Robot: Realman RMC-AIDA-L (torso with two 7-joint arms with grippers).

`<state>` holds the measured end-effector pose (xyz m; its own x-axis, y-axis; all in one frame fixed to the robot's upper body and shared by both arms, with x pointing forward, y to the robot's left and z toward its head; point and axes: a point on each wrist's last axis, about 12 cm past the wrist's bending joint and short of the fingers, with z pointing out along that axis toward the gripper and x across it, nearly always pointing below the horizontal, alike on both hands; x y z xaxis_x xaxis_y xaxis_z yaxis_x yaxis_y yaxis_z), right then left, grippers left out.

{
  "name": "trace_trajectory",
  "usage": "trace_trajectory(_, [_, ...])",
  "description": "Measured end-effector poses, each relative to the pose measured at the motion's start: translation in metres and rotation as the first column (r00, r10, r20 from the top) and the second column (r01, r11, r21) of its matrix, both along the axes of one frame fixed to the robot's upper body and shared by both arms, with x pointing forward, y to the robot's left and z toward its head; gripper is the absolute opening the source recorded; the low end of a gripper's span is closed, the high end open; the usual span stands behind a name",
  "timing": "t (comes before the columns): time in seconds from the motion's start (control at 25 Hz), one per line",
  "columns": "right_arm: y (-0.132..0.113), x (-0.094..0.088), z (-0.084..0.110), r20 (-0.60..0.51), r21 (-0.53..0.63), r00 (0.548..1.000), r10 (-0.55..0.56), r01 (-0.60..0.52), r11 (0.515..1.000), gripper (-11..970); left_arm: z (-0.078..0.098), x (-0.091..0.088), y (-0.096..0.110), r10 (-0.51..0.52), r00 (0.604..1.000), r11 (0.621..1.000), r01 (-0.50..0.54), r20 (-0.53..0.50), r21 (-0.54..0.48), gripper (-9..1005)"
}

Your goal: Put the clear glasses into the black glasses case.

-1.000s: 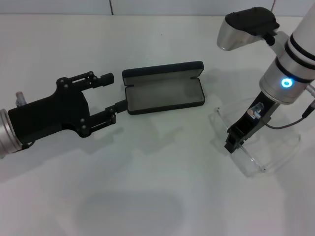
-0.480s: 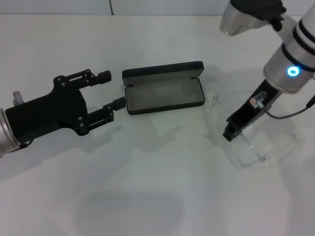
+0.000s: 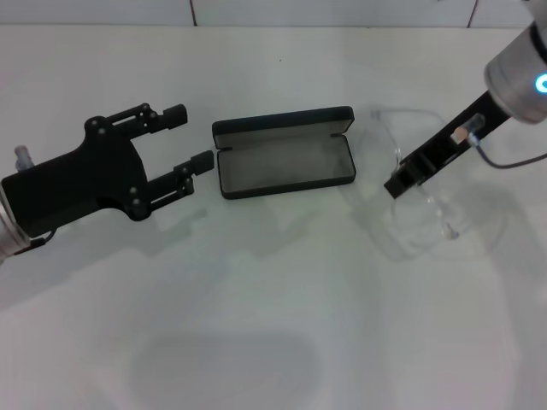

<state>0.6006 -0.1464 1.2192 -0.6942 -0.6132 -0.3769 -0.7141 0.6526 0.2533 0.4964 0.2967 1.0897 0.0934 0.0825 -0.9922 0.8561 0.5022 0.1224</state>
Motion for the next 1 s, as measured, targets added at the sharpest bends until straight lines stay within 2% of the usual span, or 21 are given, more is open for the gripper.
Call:
trace_trajectory(0.2, [-0.009,-0.004,0.015,0.069,0.080,0.998,0.013,-0.018,0.997,116,0.002,0.001,0.000,0.008,1.000,1.000,-0.008,-0.004,-0.022,609])
trace_trajectory(0.4, [-0.020,-0.014,0.021,0.198,0.225,0.975,0.101,-0.145,0.963,116,0.012,0.007,0.002,0.025,0.999,0.994,-0.028,-0.032,-0.107,609])
trace_trajectory(0.6, [-0.042,-0.025,0.007,0.357,0.394,0.924,0.139,-0.284,0.874,115,0.027,0.013,-0.005,-0.046,0.999,0.983,0.042,-0.021,-0.177,581])
trace_trajectory(0.68, [-0.050,-0.032,-0.005,0.445,0.437,0.878,0.176,-0.385,0.813,115,0.035,0.018,-0.011,-0.092,0.996,0.975,0.086,-0.022,-0.204,563])
trace_trajectory(0.72, [-0.053,-0.036,-0.010,0.482,0.456,0.857,0.181,-0.422,0.784,115,0.038,0.021,-0.013,-0.103,0.994,0.972,0.095,-0.027,-0.214,521])
trace_trajectory(0.8, [-0.064,-0.048,-0.028,0.598,0.485,0.782,0.172,-0.525,0.699,115,0.045,0.027,-0.017,-0.125,0.991,0.963,0.111,-0.041,-0.244,437])
trace_trajectory(0.84, [-0.068,-0.051,-0.033,0.622,0.490,0.766,0.162,-0.542,0.683,115,0.050,0.030,-0.019,-0.135,0.990,0.958,0.118,-0.048,-0.262,394])
trace_trajectory(0.92, [-0.077,-0.059,-0.047,0.707,0.491,0.696,0.120,-0.607,0.625,115,0.059,0.036,-0.022,-0.152,0.987,0.946,0.131,-0.051,-0.295,310])
trace_trajectory(1.0, [-0.083,-0.067,-0.060,0.759,0.488,0.646,0.085,-0.650,0.582,115,0.070,0.040,-0.026,-0.172,0.984,0.934,0.148,-0.047,-0.325,267])
